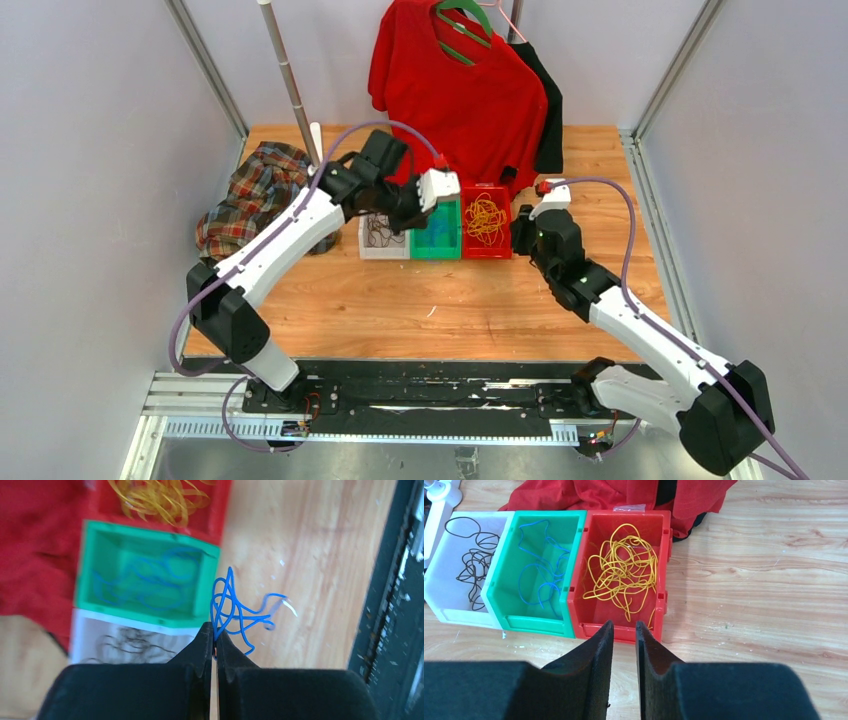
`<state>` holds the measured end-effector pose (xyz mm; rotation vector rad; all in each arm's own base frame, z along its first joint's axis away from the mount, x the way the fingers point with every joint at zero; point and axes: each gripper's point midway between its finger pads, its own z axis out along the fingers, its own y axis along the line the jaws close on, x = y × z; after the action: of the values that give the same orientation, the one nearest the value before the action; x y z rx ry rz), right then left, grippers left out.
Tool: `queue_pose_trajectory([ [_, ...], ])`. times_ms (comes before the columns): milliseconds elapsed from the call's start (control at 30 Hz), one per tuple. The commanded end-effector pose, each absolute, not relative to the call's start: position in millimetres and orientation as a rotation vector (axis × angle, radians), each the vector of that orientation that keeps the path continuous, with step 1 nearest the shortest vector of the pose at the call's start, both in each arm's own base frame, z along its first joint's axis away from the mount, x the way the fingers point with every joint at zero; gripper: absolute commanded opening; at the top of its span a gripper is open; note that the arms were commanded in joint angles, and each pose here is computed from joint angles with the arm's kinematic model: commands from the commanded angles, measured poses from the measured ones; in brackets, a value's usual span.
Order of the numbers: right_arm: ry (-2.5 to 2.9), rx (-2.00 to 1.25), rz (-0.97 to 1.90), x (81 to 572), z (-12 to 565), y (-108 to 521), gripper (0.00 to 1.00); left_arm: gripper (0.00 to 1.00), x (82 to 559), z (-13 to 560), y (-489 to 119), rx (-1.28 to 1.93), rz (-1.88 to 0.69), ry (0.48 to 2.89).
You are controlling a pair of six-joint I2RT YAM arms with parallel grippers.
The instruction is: Untangle the cables
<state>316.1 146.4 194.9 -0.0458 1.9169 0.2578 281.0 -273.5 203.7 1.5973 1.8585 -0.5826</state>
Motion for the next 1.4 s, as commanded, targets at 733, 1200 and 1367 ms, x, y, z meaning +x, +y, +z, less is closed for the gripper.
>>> queue_pose_trajectory([
  [733,1.855,0.074,0.157,314.4,207.7,117.6,0.22,0.39,434.4,153.2,-288.3,1.452,-0.157,2.002],
  [1200,1.834,0.131,-0.038,315.7,209.1,85.9,0.69,0.98,389.9,290.4,-206.7,1.076,-0.328,1.969],
  [1367,1.728,0.203,-0.312,312.2,202.1,38.7,0.74,0.98,387.3,299.5,-120.7,0.742,-0.296,1.940],
])
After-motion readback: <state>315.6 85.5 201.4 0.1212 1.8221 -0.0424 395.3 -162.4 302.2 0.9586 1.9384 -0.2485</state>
